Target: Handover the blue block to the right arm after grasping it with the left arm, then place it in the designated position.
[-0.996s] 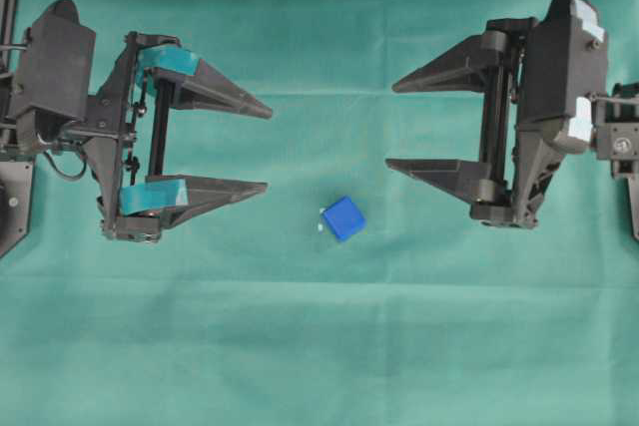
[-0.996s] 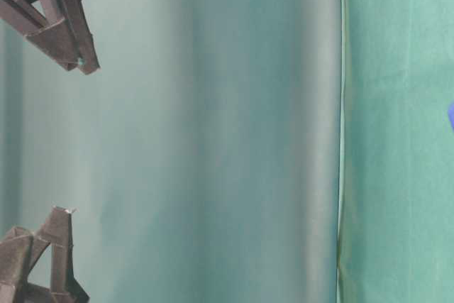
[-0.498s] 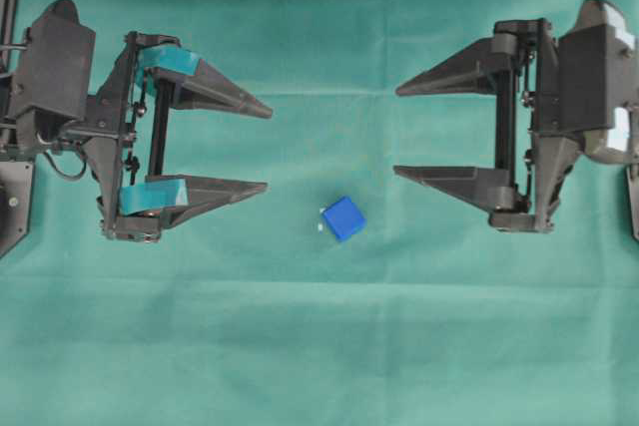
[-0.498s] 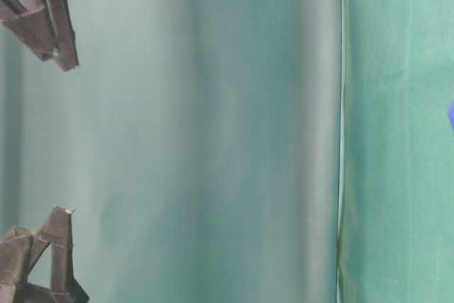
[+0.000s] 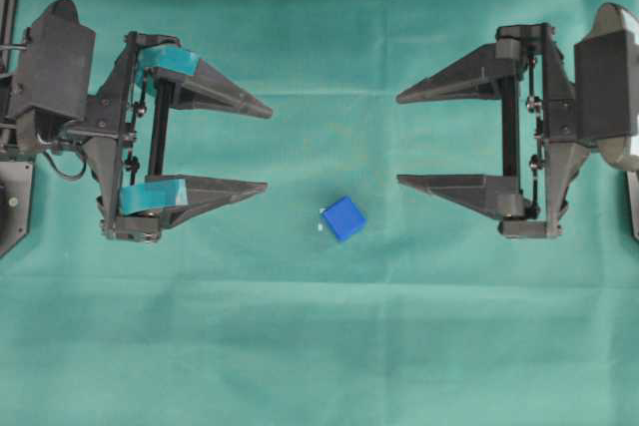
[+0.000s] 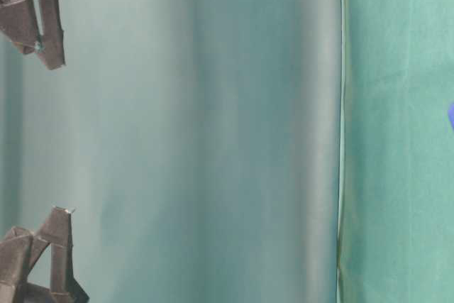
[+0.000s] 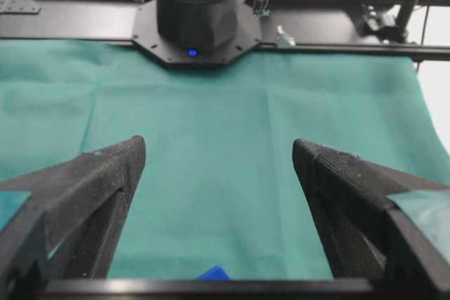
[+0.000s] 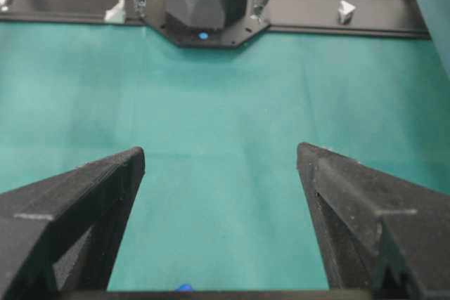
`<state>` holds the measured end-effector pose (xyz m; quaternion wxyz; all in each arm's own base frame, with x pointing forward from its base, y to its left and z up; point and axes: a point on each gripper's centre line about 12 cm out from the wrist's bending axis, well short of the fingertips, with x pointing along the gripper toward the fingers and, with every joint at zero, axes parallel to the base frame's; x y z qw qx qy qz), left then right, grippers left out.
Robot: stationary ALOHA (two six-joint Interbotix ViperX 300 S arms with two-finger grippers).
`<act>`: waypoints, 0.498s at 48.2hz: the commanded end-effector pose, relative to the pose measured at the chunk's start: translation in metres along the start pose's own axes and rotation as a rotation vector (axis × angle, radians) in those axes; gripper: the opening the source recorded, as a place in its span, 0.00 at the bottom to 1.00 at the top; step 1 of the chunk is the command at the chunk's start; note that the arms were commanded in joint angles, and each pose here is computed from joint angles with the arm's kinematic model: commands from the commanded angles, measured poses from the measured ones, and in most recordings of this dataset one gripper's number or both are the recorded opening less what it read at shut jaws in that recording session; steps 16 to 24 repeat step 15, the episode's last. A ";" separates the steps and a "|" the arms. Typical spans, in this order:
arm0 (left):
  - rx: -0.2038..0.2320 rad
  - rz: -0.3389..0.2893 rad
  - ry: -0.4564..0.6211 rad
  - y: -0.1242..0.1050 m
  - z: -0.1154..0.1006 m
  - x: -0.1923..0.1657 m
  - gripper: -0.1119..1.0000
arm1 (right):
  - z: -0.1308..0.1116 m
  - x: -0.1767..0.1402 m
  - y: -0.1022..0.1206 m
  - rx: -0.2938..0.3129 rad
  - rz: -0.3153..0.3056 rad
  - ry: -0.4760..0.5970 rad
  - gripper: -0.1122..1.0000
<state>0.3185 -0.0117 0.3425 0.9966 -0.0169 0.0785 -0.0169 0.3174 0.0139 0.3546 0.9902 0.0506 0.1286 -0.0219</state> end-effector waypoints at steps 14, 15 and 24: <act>0.005 -0.005 -0.047 -0.002 0.016 -0.003 0.99 | 0.009 -0.004 0.002 -0.004 0.014 -0.036 0.87; 0.005 -0.005 -0.049 -0.002 0.016 -0.003 0.99 | 0.009 -0.004 0.002 -0.004 0.013 -0.035 0.87; 0.005 -0.005 -0.049 -0.002 0.016 -0.003 0.99 | 0.009 -0.004 0.002 -0.004 0.013 -0.035 0.87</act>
